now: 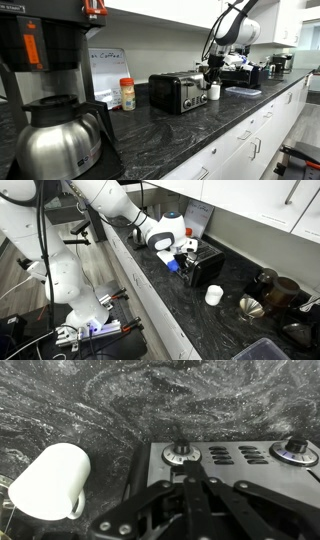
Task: Push the right lever on the toaster downwards
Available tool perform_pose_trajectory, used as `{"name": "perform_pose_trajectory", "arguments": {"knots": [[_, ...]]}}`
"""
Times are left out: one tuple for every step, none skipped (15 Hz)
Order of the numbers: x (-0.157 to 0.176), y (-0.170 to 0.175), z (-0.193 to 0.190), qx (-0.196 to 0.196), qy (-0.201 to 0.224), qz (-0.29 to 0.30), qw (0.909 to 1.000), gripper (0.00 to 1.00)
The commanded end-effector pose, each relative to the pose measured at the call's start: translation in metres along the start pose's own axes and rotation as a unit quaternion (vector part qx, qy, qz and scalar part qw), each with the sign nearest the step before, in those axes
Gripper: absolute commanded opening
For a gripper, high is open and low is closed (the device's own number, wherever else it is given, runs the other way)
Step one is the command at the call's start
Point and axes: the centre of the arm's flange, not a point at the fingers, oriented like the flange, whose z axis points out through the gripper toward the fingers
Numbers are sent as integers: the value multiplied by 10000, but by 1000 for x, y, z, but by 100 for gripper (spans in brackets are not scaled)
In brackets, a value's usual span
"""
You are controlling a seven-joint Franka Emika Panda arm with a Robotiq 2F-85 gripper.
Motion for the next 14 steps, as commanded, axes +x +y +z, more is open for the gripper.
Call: {"name": "perform_pose_trajectory", "arguments": {"knots": [[-6, 11, 28, 25, -84, -51, 9999, 0], [-7, 11, 29, 26, -97, -54, 9999, 0], [-8, 11, 31, 24, -108, -56, 9999, 0], [-8, 11, 32, 23, -120, -55, 9999, 0], [-8, 11, 33, 21, -126, -55, 9999, 0], [-9, 11, 33, 9, -125, -61, 9999, 0], [-9, 11, 33, 7, -127, -61, 9999, 0], [-9, 12, 33, 5, -127, -60, 9999, 0], [-8, 12, 33, 5, -127, -61, 9999, 0], [-8, 13, 33, 6, -125, -61, 9999, 0], [-8, 13, 33, 5, -126, -60, 9999, 0], [-8, 13, 33, 3, -124, -58, 9999, 0], [-8, 13, 33, -5, -123, -60, 9999, 0], [-8, 13, 33, -6, -121, -57, 9999, 0]]}}
